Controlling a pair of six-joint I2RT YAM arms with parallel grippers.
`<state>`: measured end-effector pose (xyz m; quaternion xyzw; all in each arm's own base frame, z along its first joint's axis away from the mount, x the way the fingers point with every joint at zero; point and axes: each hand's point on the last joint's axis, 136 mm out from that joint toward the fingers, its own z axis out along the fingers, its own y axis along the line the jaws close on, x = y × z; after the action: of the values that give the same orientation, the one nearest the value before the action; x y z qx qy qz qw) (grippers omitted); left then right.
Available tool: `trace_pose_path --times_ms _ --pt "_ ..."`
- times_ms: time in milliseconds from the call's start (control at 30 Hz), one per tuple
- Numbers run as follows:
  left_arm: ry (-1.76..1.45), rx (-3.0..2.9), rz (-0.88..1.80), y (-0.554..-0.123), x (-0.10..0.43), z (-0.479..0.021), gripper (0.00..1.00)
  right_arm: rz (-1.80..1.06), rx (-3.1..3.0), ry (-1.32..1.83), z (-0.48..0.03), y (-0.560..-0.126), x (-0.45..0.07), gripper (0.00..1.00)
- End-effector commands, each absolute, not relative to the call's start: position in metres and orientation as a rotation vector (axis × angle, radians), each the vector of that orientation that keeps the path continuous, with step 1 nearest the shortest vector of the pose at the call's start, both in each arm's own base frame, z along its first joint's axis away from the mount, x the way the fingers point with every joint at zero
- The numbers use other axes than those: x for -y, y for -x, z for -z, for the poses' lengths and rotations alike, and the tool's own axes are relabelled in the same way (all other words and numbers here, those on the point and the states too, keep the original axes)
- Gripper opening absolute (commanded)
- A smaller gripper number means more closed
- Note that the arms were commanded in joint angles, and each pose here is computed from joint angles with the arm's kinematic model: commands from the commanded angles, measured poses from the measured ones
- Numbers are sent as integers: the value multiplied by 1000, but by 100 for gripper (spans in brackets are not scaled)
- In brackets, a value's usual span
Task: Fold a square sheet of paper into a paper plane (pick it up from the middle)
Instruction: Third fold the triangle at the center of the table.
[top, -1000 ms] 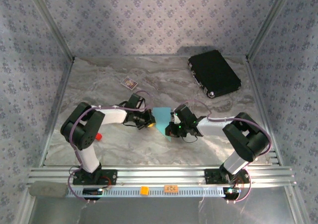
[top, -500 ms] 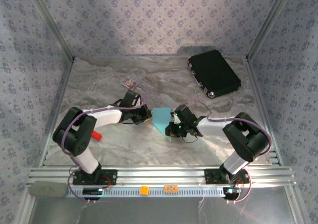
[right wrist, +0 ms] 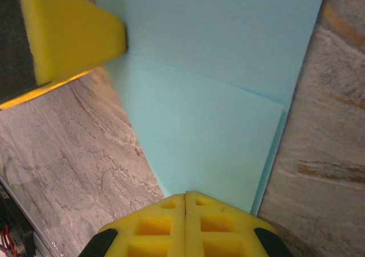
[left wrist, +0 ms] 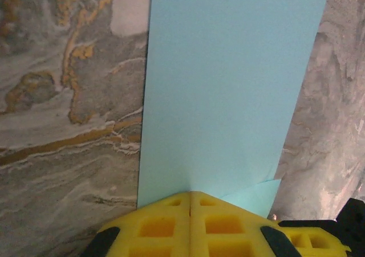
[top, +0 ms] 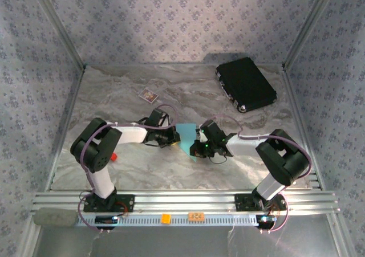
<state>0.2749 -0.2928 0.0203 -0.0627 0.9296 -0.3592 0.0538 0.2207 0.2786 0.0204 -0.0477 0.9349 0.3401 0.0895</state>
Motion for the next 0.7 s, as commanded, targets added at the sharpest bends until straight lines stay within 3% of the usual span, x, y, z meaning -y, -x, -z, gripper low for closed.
trace_pose_path --times_ms 0,233,667 --pt "174 -2890 1021 -268 285 -6 4 -958 -2840 154 -16 -212 -269 0" --pt "199 -2908 993 -262 279 3 3 -1080 -2725 271 -54 -226 -301 2" --pt "198 -2914 993 -261 278 6 2 -1064 -2826 260 -21 -232 -316 4"
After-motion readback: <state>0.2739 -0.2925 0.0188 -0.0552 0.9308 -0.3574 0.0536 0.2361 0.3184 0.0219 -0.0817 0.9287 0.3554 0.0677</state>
